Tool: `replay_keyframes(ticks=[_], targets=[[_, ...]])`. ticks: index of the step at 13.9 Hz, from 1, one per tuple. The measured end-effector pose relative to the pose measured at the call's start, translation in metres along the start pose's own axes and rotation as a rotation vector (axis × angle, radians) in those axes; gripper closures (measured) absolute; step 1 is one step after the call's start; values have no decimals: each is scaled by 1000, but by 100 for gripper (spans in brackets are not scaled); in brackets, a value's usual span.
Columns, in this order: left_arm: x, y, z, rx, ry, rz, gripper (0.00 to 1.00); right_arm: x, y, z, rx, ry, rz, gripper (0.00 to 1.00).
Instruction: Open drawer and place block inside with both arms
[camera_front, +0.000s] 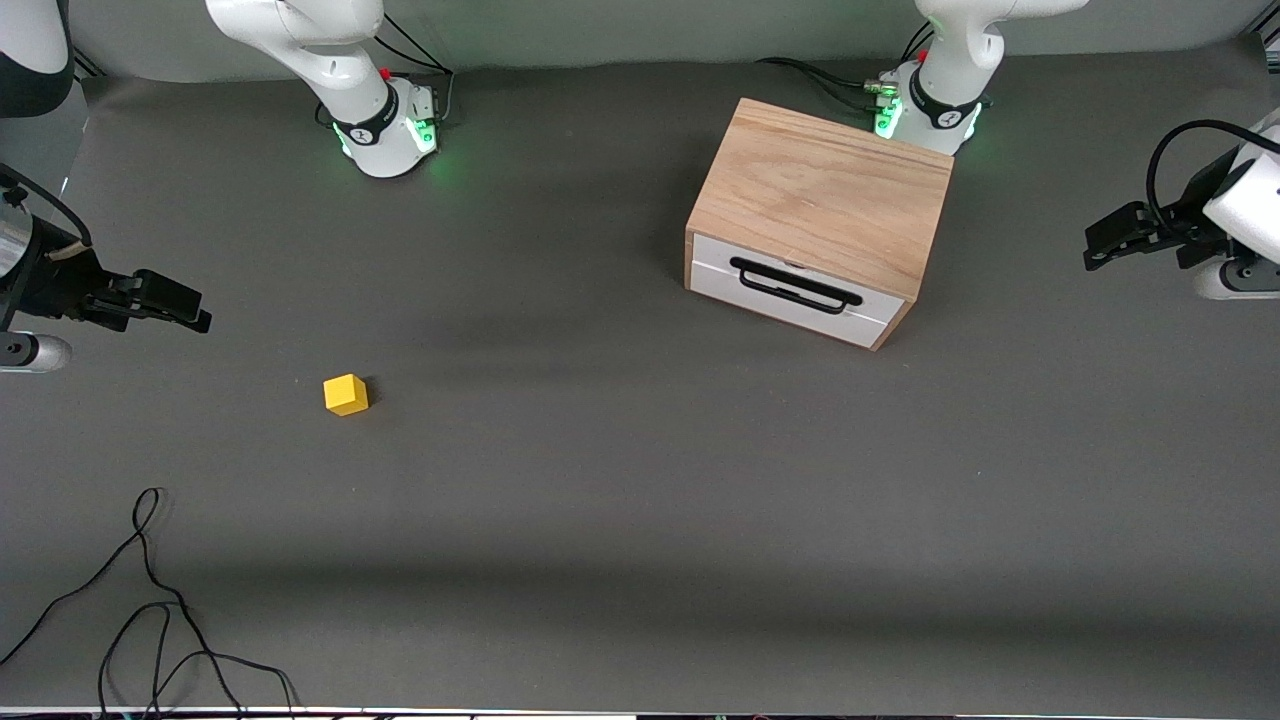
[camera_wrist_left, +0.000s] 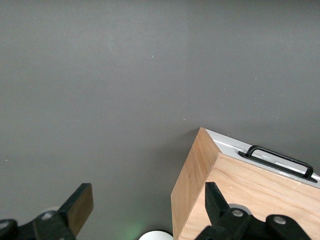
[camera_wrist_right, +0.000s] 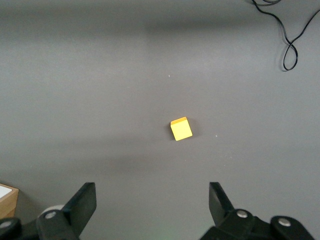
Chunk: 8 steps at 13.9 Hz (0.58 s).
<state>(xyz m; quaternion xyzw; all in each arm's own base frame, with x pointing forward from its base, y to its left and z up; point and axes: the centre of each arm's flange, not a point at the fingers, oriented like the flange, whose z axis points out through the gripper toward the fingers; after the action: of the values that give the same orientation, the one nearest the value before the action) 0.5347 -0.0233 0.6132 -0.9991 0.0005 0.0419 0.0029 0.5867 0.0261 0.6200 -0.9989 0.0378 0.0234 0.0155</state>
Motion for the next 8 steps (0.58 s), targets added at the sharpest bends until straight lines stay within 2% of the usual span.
replay_keyframes(ticks=[4, 8], targets=[[0, 7, 1, 1, -1, 4, 0, 1, 0, 1, 0, -1, 0, 0], [-3, 44, 1, 7, -1, -80, 0, 2, 0, 3, 0, -5, 0, 0]])
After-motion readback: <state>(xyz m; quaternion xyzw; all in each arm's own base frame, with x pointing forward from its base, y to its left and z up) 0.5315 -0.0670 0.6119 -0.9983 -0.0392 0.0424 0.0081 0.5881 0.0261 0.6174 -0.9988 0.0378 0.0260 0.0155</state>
